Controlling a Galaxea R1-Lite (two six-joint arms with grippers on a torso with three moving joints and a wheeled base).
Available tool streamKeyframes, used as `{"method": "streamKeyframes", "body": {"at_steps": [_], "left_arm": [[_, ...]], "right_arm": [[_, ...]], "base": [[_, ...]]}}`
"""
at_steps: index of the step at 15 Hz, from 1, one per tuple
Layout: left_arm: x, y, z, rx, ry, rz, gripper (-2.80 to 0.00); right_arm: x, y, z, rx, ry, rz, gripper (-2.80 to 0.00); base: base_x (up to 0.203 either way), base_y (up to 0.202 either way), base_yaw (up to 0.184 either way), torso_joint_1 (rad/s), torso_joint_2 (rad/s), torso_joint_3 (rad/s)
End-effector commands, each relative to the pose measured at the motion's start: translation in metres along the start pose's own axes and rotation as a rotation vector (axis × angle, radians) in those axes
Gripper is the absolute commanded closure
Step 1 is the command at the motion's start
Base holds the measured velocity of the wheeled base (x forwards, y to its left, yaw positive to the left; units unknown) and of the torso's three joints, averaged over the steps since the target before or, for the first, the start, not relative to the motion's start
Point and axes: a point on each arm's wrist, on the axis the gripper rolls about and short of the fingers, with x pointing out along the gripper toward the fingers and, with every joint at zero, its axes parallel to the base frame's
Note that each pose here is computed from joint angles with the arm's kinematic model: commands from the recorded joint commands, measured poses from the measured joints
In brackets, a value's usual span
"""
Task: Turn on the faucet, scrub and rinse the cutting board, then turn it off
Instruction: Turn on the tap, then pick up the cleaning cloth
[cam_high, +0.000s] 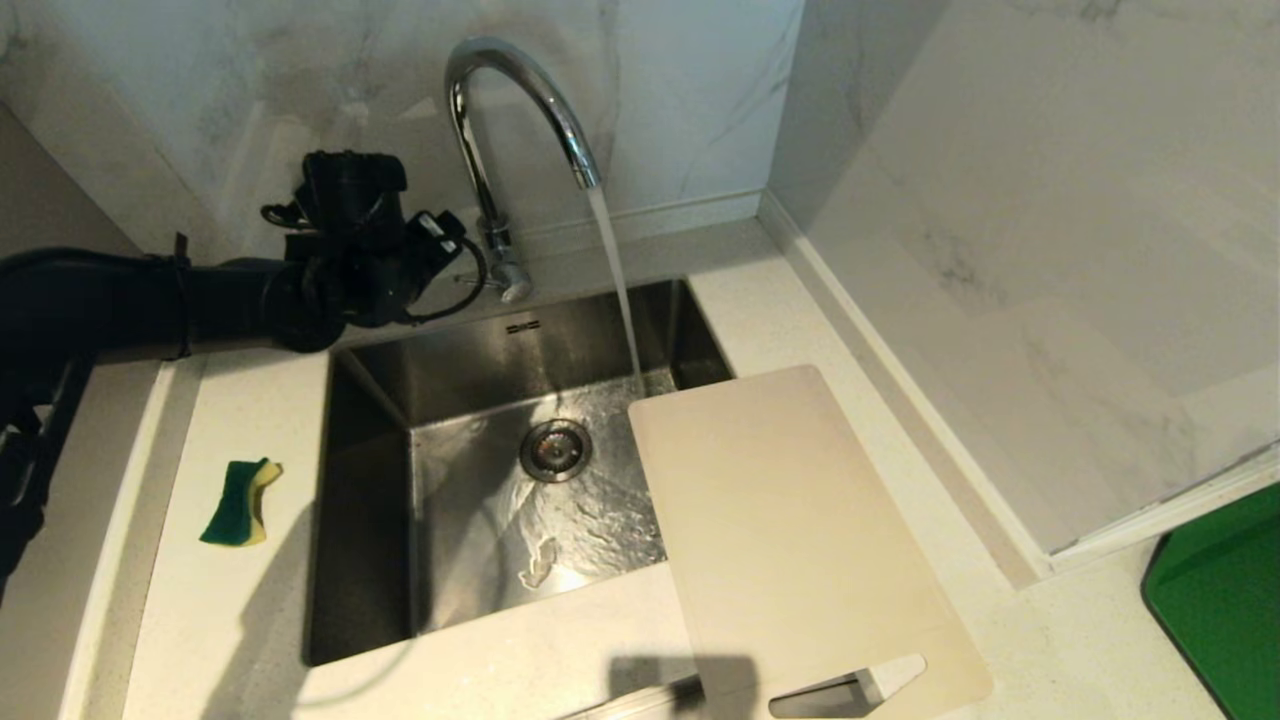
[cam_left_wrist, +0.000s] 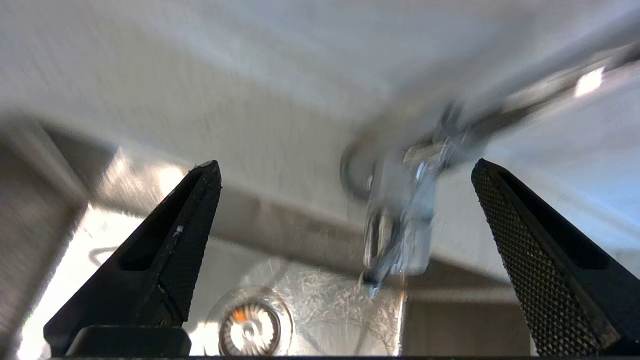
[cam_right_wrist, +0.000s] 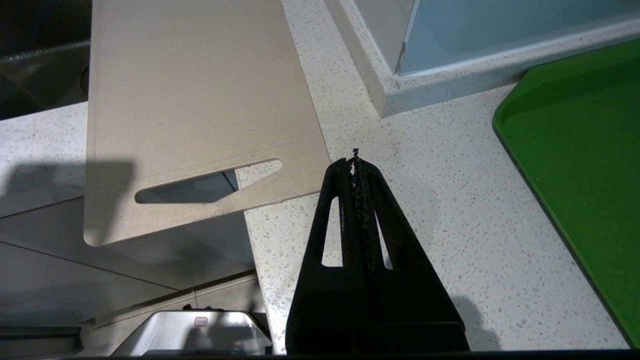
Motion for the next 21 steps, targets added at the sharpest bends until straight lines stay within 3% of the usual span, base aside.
{"method": "streamKeyframes", "body": {"at_steps": [1,5,7,9,10,15,18,21], "left_arm": [[-0.026,-0.013,0.038,0.009,-0.051,-0.037,-2.80],[-0.074,-0.007,0.097,0.187,-0.034,-0.067,-2.80],[-0.101,0.005,0.126,0.265,-0.002,-0.082,-2.80],[-0.118,0.021,0.141,0.314,0.053,-0.040,-2.80],[-0.128,0.025,0.147,0.322,0.063,-0.031,0.00],[-0.195,0.047,0.157,0.394,0.226,-0.128,0.00],[-0.195,0.072,0.152,0.480,0.278,-0.041,0.00],[-0.195,0.081,0.151,0.503,0.314,0.016,0.00]], "right_arm": [[0.000,0.000,0.000,0.000,0.000,0.000,0.00],[0.000,0.000,0.000,0.000,0.001,0.000,0.00],[0.000,0.000,0.000,0.000,0.000,0.000,0.00],[0.000,0.000,0.000,0.000,0.000,0.000,0.00],[0.000,0.000,0.000,0.000,0.000,0.000,0.00],[0.000,0.000,0.000,0.000,0.001,0.000,0.00],[0.000,0.000,0.000,0.000,0.001,0.000,0.00],[0.000,0.000,0.000,0.000,0.001,0.000,0.00]], "base": [[0.000,0.000,0.000,0.000,0.00,0.000],[0.000,0.000,0.000,0.000,0.00,0.000],[0.000,0.000,0.000,0.000,0.00,0.000],[0.000,0.000,0.000,0.000,0.00,0.000],[0.000,0.000,0.000,0.000,0.00,0.000],[0.000,0.000,0.000,0.000,0.00,0.000],[0.000,0.000,0.000,0.000,0.00,0.000],[0.000,0.000,0.000,0.000,0.00,0.000]]}}
